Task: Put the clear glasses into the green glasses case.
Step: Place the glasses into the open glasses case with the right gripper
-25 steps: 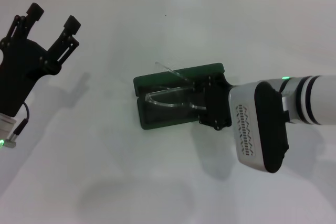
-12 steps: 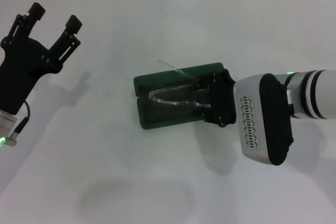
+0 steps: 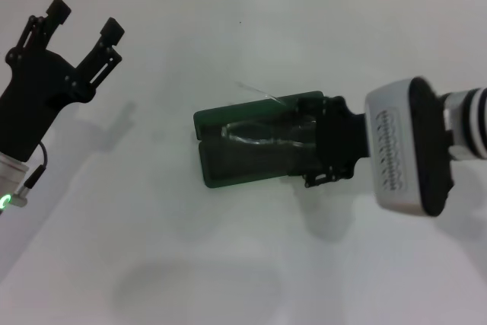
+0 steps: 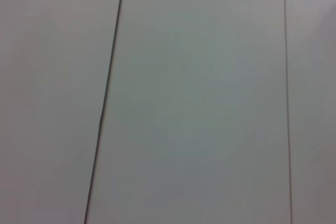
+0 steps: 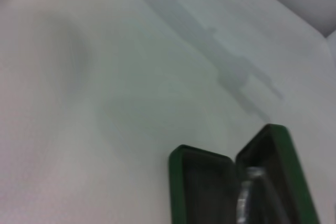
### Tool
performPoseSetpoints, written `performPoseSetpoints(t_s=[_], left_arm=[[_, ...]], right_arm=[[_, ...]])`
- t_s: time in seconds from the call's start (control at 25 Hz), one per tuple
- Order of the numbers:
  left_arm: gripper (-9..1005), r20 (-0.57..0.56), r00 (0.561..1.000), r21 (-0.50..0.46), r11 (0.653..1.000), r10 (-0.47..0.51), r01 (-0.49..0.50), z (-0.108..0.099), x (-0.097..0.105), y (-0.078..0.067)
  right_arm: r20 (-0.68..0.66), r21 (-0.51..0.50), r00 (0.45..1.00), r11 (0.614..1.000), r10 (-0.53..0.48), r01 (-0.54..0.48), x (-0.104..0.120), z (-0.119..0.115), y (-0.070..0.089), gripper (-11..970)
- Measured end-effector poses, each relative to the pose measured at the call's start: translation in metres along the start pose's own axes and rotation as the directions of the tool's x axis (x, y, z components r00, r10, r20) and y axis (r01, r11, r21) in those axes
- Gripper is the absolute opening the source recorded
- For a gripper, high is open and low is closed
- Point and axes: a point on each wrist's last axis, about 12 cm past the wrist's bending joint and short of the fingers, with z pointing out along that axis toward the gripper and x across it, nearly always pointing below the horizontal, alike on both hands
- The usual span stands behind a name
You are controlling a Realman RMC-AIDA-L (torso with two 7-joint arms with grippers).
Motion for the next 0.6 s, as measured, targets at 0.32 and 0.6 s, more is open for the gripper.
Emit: performPoseSetpoints(t_s=[0.32,0.6], left_arm=[[861,0.000,1.000,0.009,1.000,0.001,-0.001,0.002,0.000,0.000],[861,-0.003,1.000,0.007,1.000,0.000,0.000,0.002,0.000,0.000]], right_arm=[[0.002,-0.003,1.000,1.000,0.011,-0.011,0.003,-0.004,-0.003,847],[0.024,0.028,0.999,0.999,-0.029,0.028,-0.004,0.003,0.001,843]])
